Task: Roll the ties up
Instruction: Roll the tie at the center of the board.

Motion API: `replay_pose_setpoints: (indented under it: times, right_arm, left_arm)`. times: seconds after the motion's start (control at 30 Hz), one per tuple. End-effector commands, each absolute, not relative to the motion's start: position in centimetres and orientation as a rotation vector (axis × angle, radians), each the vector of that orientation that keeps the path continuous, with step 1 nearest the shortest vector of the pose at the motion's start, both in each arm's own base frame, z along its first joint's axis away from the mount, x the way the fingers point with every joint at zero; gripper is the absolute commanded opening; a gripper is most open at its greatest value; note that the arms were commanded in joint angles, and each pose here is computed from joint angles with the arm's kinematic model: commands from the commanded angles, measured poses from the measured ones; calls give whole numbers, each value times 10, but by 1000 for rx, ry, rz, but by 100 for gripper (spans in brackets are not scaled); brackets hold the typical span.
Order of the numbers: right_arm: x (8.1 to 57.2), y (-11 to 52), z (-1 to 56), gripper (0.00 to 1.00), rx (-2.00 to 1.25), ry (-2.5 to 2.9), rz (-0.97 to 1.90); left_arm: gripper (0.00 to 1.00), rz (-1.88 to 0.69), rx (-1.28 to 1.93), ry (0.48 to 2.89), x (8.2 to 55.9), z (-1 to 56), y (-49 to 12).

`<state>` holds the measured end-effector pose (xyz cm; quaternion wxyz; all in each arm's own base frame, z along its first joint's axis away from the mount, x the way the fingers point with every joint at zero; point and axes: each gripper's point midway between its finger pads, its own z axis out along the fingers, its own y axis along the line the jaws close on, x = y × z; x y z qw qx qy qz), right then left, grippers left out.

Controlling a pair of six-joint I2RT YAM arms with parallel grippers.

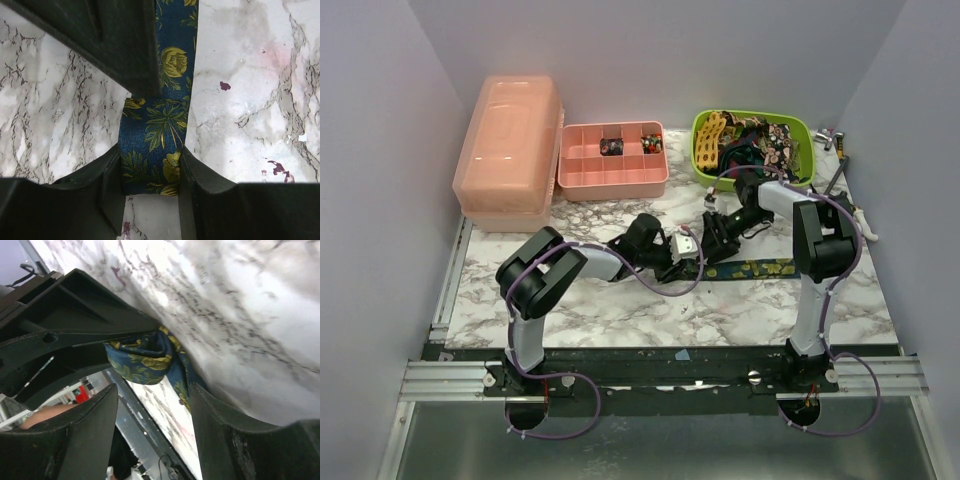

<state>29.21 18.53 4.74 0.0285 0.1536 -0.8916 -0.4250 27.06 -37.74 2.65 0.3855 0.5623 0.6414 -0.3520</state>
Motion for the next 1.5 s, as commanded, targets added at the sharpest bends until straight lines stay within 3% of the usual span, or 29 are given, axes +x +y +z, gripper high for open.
replay_pose_setpoints:
  times: [0.0,0.23,0.33,0.4,0.43,0.53,0.57,0.77,0.9,1.03,1.13,1.27,1.47]
  right_arm:
    - [269,207,55,60,402,-2632,-1402]
    - [277,210,40,52,372,-2632,-1366]
    - [277,206,30,38,367,-2654,-1321]
    - [274,201,20,18,366,-2666,-1259]
    - [273,197,16,16,386,-2673,-1221]
    - [276,176,19,39,433,-2715,-1132]
    - [281,167,22,42,453,-2749,-1100]
    - [288,112,28,45,597,-2883,-838]
    - [294,129,61,46,620,-2879,-1013]
    - [279,160,88,45,593,-2768,-1247]
    - [266,168,80,37,553,-2710,-1273]
    - [259,161,44,21,503,-2710,-1174]
    - [280,139,-16,14,435,-2803,-936]
  left_arm:
    - [17,-766,1575,1799,253,-20,-350]
    - [19,-756,1642,1792,247,-27,-351]
    - [20,-750,1654,1805,249,-29,-351]
    - [21,-755,1649,1815,250,-28,-353]
    - [21,-759,1645,1820,249,-27,-353]
    - [20,-766,1636,1839,250,-28,-353]
    - [20,-769,1634,1847,249,-29,-352]
    - [20,-779,1618,1879,251,-32,-348]
    - [20,-785,1626,1881,250,-32,-348]
    - [20,-789,1621,1891,250,-32,-348]
    - [20,-791,1619,1903,250,-33,-347]
    - [20,-802,1580,1934,253,-32,-346]
    - [24,-930,1542,1885,248,-15,-350]
